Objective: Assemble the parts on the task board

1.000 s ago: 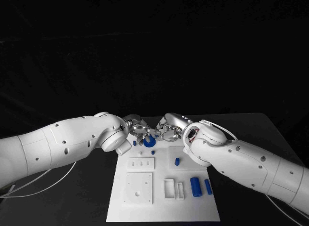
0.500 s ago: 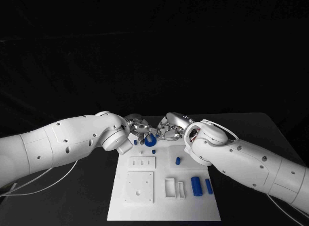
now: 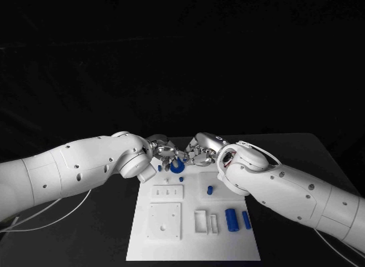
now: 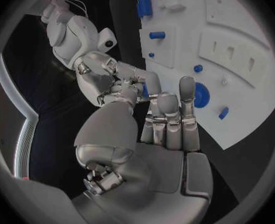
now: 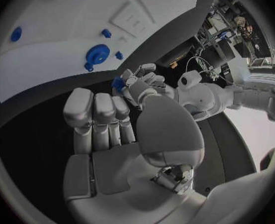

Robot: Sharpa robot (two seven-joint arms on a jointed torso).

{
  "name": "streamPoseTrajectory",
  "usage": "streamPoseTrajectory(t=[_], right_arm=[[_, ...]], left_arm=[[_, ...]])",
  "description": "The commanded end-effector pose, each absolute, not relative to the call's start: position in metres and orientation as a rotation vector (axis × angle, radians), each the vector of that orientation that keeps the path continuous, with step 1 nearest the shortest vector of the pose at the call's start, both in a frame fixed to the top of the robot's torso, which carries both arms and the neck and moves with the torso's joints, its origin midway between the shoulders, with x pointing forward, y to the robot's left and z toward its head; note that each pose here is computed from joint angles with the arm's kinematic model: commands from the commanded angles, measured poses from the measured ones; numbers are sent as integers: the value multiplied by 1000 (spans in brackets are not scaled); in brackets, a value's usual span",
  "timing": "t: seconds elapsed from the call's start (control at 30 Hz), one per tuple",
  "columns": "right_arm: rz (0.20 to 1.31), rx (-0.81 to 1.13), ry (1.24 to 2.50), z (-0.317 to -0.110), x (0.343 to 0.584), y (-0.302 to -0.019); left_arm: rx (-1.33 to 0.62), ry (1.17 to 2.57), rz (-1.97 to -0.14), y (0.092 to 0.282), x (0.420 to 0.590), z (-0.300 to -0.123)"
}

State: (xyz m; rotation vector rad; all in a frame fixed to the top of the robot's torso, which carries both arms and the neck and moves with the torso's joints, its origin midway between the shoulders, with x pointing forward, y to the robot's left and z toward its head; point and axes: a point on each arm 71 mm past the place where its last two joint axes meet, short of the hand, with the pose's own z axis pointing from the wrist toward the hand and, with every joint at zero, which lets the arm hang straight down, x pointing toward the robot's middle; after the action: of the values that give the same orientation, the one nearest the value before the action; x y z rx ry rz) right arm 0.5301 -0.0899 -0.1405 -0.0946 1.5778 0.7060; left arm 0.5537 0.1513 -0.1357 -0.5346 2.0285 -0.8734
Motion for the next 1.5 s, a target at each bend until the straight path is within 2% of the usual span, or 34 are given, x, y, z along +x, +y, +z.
streamPoseTrajectory(t=[0.03,0.57,0.83,1.2,1.5], right_arm=[[714,-103,1567,-139,530,-90],[736,-51,1499,-138,528,-109],[745,-6,1458,-134,521,-144],[716,108,1426,-121,522,-197],[721,190,1382,-105,530,-216]], left_arm=[[-522,2034,-894,150,553,-136],[-523,2037,-868,155,553,-137],[-510,2060,-813,164,551,-140],[-539,2071,-690,190,540,-151],[-537,2058,-589,201,527,-163]])
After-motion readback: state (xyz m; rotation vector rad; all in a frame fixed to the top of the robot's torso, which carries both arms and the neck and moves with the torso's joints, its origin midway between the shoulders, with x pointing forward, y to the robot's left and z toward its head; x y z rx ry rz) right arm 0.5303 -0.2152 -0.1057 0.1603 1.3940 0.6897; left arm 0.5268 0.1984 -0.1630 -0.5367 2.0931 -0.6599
